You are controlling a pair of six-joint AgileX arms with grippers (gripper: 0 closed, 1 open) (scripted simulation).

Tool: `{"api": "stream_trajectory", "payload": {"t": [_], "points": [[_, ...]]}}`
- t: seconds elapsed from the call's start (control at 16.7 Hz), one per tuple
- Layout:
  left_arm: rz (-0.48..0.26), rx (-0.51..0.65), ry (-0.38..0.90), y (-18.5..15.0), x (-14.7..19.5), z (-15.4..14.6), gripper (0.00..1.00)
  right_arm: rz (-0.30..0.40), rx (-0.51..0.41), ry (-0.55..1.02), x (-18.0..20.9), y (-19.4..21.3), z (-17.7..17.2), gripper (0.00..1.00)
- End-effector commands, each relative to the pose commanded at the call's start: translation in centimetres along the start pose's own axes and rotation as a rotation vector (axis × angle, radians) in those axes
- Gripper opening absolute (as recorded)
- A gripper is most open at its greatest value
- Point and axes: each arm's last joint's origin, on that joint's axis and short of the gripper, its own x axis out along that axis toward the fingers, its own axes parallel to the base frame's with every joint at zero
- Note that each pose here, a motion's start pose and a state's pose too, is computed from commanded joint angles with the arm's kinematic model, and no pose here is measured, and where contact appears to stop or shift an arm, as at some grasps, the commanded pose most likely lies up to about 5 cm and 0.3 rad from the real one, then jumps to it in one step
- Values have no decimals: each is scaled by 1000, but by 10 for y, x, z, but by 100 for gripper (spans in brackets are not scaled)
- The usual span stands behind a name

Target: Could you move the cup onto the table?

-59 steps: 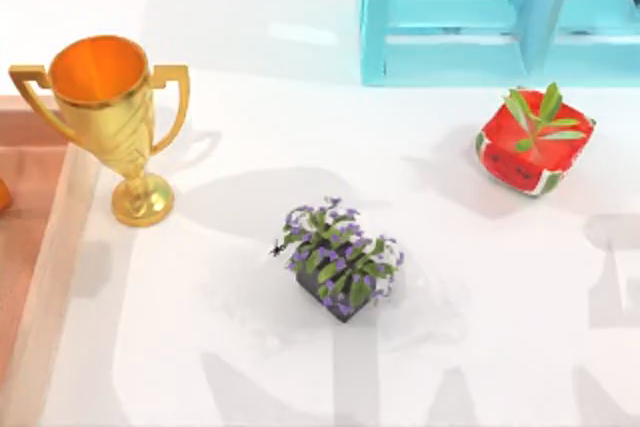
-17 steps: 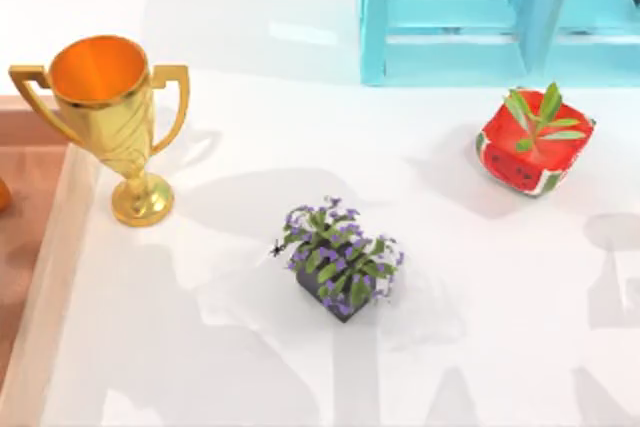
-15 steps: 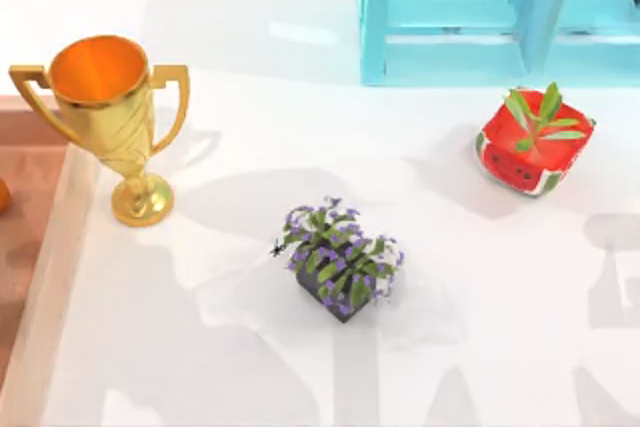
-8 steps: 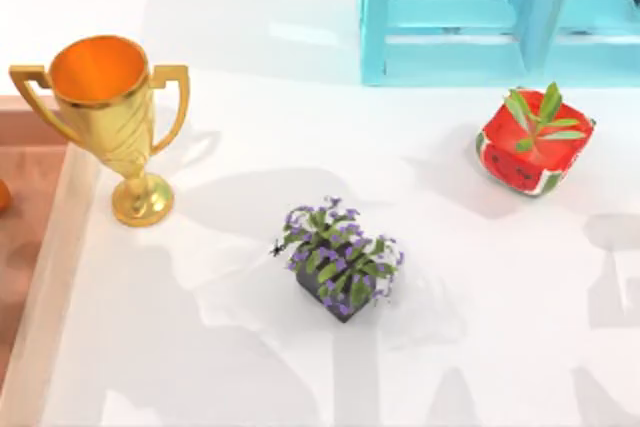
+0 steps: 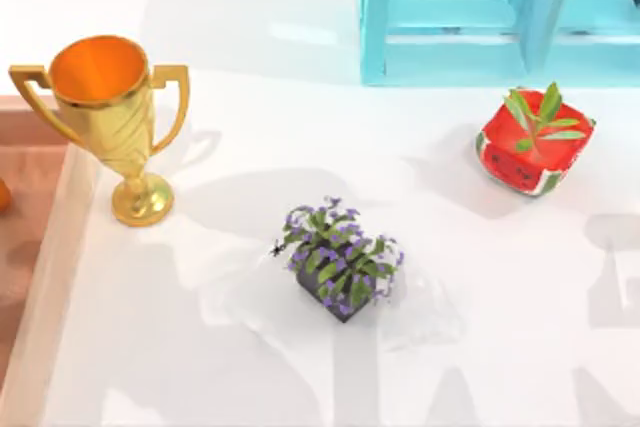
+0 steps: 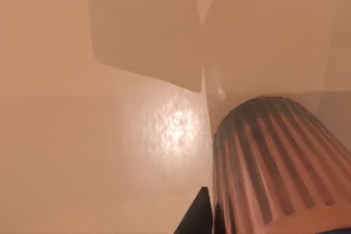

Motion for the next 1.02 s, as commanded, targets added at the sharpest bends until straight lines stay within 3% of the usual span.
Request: {"api": "stream_trajectory", "payload": {"t": [0.42, 0.78, 1.02], "points": [[28, -122, -130, -13, -54, 21, 0, 0, 0, 0, 0, 0, 0, 100], [-4, -18, -13, -86, -91, 6, 0, 0, 0, 0, 0, 0, 0, 100], [-5, 14, 13, -101, -98, -2, 0, 0, 0, 0, 0, 0, 0, 100]]}}
